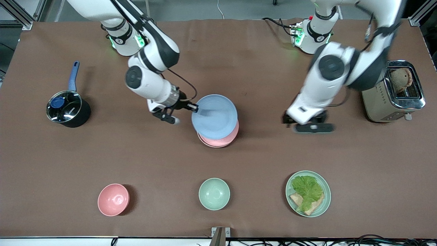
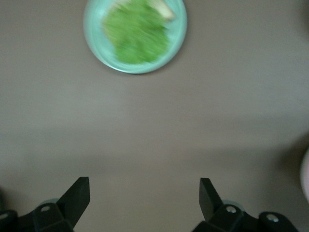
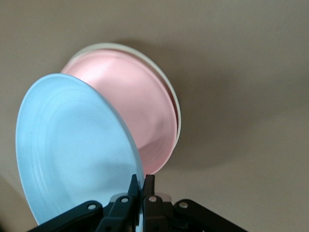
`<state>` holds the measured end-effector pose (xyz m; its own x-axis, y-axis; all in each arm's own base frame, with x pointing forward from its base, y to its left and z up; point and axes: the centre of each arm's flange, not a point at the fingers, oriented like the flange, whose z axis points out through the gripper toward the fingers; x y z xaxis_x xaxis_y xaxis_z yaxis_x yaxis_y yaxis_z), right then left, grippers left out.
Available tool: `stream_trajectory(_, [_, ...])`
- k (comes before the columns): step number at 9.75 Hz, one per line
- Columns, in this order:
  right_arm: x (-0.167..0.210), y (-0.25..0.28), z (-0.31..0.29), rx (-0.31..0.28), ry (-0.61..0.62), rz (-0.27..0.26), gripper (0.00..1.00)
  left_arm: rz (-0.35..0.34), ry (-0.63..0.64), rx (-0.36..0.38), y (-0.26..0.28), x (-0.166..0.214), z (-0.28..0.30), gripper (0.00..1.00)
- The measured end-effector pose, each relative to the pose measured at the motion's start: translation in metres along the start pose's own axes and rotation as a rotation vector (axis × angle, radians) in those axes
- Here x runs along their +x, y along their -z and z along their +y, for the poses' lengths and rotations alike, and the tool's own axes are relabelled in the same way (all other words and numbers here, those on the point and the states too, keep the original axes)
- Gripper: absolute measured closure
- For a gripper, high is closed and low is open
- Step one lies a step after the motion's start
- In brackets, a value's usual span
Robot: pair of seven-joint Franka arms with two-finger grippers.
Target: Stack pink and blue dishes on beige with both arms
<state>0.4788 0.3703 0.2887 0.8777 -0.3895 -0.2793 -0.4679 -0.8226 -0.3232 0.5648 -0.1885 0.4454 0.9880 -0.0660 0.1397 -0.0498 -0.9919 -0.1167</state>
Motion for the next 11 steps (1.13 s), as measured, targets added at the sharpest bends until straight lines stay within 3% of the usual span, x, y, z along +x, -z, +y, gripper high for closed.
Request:
stream_trajectory(1, [-0.005,-0.018,-0.001,0.003,0.001,-0.006,0.95,0.028,0.003,-0.011,0.036,0.004,-0.045,0.00])
stream_trajectory(4, [0.004,-0.041,0.008,-0.001,0.006,0.006,0.95,0.001,0.013,-0.095,0.133,0.009,-0.124,0.00])
stream_trajectory(7, [0.013,-0.052,0.012,0.025,-0.001,0.032,0.93,-0.032,-0.007,-0.114,0.200,0.002,-0.174,0.00])
stream_trajectory(9, [0.018,-0.055,0.015,0.033,-0.008,0.041,0.85,-0.038,0.009,-0.111,0.227,-0.014,-0.194,0.00])
stream_trajectory(11, [0.032,-0.031,0.009,0.060,-0.007,0.080,0.56,-0.030,0.014,-0.111,0.235,-0.018,-0.197,0.00])
